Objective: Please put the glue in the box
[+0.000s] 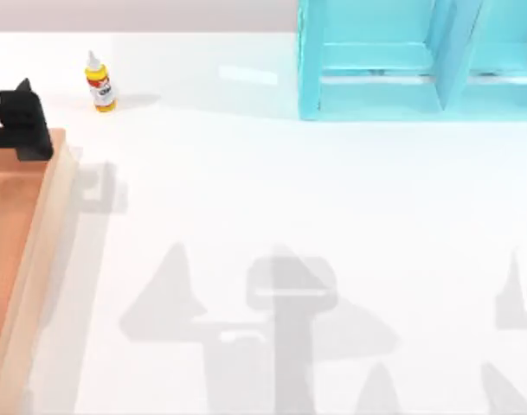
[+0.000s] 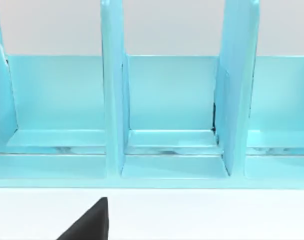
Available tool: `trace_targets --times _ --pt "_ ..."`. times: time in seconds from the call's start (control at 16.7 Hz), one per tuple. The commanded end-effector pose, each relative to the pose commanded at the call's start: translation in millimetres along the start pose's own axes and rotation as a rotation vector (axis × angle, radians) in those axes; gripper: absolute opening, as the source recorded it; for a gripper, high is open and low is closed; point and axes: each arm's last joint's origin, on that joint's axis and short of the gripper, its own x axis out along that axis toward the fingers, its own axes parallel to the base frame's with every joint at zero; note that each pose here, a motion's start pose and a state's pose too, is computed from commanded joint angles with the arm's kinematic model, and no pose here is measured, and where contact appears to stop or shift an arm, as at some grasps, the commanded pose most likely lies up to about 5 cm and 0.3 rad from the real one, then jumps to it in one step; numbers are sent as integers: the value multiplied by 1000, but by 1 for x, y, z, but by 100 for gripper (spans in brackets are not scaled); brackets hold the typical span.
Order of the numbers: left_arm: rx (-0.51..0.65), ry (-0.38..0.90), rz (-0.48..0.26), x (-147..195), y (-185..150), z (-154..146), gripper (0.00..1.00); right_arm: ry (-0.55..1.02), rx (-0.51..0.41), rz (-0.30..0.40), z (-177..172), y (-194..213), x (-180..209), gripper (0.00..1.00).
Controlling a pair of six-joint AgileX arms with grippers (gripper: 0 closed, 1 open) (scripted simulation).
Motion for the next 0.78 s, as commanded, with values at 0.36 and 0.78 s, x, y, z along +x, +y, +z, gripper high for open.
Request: trace_targets --times 0.36,0.78 --pt "-2 136 2 123 -13 -19 100 0 0 0 0 0 0 100" --pt "-5 246 14 203 -23 -84 100 0 0 0 0 0 0 100"
